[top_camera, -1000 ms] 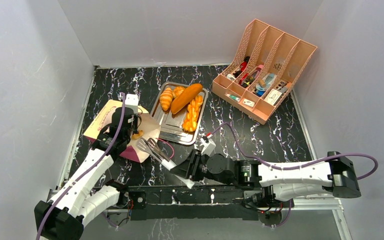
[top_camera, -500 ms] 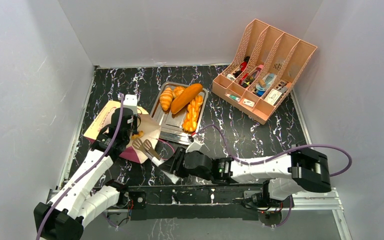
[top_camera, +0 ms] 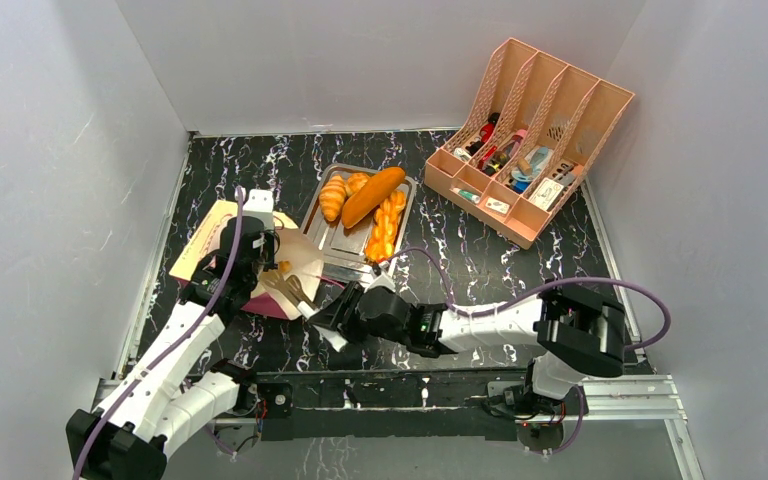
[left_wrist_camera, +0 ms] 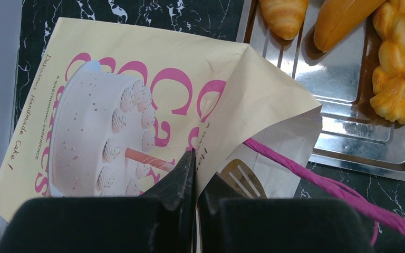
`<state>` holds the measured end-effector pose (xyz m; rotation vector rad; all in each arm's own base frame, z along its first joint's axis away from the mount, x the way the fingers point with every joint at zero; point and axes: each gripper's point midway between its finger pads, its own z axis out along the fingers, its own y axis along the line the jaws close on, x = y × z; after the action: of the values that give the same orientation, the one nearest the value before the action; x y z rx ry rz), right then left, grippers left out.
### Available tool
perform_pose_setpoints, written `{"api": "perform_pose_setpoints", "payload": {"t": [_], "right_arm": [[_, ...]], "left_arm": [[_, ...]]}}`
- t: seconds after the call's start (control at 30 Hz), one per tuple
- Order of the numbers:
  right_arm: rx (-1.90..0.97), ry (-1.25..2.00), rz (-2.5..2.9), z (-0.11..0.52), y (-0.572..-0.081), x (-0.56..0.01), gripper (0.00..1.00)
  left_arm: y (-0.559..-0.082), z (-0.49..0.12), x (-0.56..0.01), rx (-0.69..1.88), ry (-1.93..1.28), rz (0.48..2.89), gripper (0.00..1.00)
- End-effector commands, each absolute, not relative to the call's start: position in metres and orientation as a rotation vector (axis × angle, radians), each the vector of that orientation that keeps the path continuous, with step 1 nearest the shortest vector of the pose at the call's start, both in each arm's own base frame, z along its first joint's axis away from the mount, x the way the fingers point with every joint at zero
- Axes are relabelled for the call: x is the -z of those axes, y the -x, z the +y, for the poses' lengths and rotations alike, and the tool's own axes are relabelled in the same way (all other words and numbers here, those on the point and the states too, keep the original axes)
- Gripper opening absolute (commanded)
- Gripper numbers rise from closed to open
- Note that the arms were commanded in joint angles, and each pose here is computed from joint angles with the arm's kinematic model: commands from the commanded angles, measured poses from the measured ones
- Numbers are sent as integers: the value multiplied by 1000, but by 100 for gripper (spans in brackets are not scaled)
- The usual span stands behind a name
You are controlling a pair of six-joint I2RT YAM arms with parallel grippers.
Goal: Take the fake bread out of the paper bag
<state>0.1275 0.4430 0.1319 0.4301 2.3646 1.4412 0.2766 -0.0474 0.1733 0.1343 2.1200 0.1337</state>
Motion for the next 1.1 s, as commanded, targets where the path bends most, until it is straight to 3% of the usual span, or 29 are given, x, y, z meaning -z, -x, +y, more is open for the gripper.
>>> {"api": "perform_pose_setpoints", "payload": {"t": [0.0, 0.73, 0.83, 0.97, 1.07], "right_arm": [[-1660, -484, 2217, 468, -146, -189, 39], [-1685, -398, 2243, 498, -187, -140, 37], [-1687, -383, 2251, 499, -188, -136, 30], [-1702, -345, 2258, 498, -184, -133, 1], [-1699, -317, 2246, 491, -180, -139, 0]], "left_arm": [[-277, -56, -190, -62, -126, 2074, 0], [-274, -67, -198, -3, -180, 2073, 0], [-274, -65, -198, -15, -176, 2075, 0], [-274, -58, -196, -58, -140, 2080, 0], [-275, -49, -196, -110, -91, 2085, 0]]}}
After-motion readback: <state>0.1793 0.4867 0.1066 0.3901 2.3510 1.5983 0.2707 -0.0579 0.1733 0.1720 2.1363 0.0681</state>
